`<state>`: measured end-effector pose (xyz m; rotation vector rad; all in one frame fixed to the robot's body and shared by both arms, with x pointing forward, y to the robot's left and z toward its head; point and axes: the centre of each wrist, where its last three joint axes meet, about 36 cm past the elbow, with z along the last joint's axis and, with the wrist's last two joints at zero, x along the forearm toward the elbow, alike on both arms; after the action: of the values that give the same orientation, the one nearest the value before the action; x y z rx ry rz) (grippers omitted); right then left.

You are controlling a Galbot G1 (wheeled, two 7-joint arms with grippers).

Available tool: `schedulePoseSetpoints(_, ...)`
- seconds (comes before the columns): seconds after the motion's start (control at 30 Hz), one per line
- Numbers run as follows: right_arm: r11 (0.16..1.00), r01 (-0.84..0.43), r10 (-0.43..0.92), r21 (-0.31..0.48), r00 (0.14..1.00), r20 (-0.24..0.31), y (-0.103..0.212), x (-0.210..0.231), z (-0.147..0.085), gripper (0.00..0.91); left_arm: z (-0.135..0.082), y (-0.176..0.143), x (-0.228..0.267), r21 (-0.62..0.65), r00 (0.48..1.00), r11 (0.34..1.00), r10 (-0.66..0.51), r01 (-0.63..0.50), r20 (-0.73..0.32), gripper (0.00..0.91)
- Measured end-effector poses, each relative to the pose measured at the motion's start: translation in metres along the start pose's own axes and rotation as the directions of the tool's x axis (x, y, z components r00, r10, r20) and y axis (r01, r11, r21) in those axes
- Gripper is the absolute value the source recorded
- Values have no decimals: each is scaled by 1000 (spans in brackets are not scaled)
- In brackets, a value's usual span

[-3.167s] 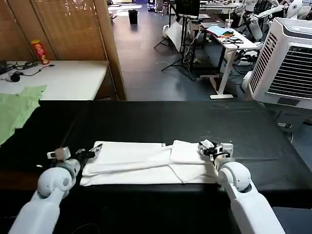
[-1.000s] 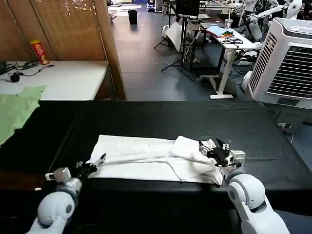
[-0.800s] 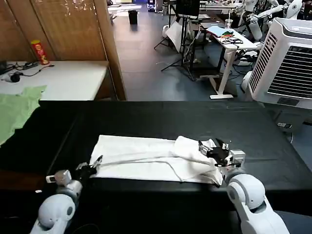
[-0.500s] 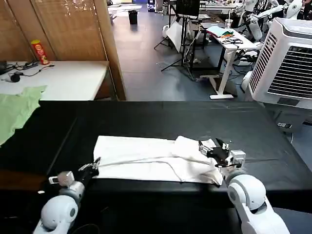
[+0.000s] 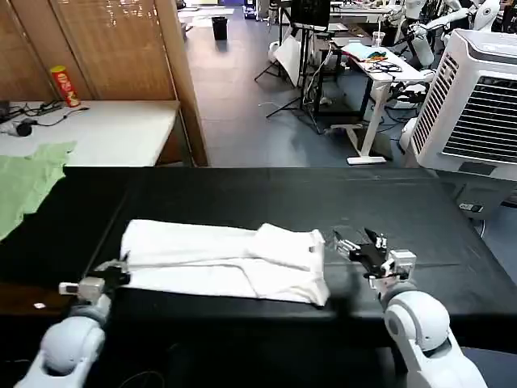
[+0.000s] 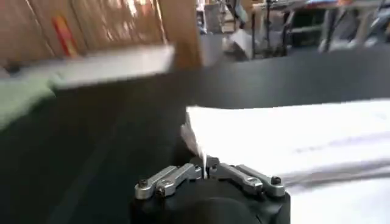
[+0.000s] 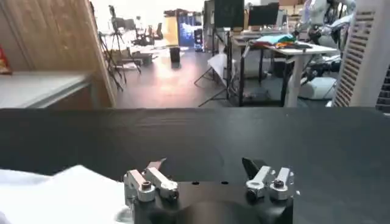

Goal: Fold and organize the clothes.

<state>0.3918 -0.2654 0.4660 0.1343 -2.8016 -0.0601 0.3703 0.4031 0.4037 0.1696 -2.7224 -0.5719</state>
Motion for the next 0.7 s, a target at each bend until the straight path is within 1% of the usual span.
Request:
schedulePoseSetpoints(0.07, 1000, 1, -1, -3, 1000, 1, 2, 0, 1, 878, -2, 15, -1, -57, 1000, 998, -19, 19, 9, 0)
schedulePoseSetpoints(0.13, 1000, 1, -1, -4, 1000, 1, 4, -1, 1, 878, -4, 20, 0, -81, 1000, 996, -26, 26, 8, 0)
schedulePoseSetpoints(0.2, 1000, -1, 1, -3, 1000, -1, 4, 0, 2, 878, -9, 17, 2, -79, 1000, 997, -20, 20, 4, 0)
schedulePoseSetpoints(0.27, 1000, -6, 6, -2, 1000, -2, 4, 1, 3, 878, -14, 7, 6, -50, 1000, 999, -3, 3, 2, 0)
schedulePoseSetpoints(0.4, 1000, -20, 20, 1, 1000, -6, 1, 3, 5, 878, -33, -28, 18, 17, 998, 998, 63, -64, 30, 0)
schedulePoseSetpoints(0.5, 1000, -28, 28, -2, 1000, -8, 0, 4, 7, 878, -49, -61, 29, 77, 989, 987, 137, -141, 52, 0)
schedulePoseSetpoints(0.6, 999, -35, 35, -5, 999, -7, -1, 5, 8, 878, -67, -93, 42, 139, 972, 963, 222, -231, 80, 0)
schedulePoseSetpoints(0.7, 999, -38, 38, -7, 999, -8, 0, 4, 9, 878, -84, -123, 58, 217, 941, 916, 323, -337, 99, 0)
